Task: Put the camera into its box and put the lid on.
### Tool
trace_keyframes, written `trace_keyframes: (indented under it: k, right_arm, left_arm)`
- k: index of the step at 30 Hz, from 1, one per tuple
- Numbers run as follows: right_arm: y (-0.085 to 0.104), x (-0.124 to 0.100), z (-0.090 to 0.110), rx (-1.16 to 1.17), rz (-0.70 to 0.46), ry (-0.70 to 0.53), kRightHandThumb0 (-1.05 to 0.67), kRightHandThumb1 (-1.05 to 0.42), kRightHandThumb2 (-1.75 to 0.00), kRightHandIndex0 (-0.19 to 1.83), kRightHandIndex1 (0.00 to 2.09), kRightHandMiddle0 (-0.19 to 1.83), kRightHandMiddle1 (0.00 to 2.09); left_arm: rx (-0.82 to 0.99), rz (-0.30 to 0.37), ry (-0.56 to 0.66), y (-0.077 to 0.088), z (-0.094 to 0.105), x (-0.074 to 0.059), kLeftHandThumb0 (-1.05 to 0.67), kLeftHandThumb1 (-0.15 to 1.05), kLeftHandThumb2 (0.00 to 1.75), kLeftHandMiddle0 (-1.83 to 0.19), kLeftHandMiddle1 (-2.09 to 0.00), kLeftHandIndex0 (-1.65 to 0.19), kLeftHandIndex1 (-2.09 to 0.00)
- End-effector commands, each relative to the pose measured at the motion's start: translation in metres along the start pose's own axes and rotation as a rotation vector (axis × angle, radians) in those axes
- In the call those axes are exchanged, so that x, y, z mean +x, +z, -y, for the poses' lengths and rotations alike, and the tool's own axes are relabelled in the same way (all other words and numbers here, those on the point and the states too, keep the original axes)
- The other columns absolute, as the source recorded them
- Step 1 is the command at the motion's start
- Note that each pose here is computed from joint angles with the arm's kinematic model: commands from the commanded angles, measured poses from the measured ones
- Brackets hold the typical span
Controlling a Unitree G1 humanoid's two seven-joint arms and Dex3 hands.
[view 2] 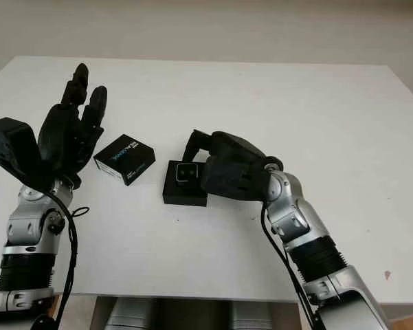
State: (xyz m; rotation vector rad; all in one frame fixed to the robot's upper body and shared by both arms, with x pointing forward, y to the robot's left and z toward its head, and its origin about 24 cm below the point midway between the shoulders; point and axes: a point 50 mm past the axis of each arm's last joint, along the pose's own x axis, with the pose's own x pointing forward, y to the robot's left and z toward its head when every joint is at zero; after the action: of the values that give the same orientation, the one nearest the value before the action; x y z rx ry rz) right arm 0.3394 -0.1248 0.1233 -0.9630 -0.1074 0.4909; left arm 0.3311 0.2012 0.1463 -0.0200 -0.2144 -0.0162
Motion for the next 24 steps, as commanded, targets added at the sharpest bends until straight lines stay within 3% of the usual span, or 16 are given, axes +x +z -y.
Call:
trace_keyframes:
  k: [1,24]
  right_arm:
    - [-0.01,-0.004,-0.004,0.014,-0.039,0.015,-0.44,-1.01,-0.06,0.37,0.06,0.28,1.66]
    - [-0.015,-0.001,-0.018,0.198,-0.084,0.006,-0.43,-1.0,-0.05,0.38,0.06,0.25,1.74]
  left_arm:
    - [0.002,0.018,-0.004,0.004,0.001,0.0,-0.67,1.05,0.37,0.09,-0.05,0.12,-0.05]
    - [0.001,0.014,-0.001,0.004,0.001,0.0,-0.66,1.05,0.37,0.09,-0.05,0.11,-0.06]
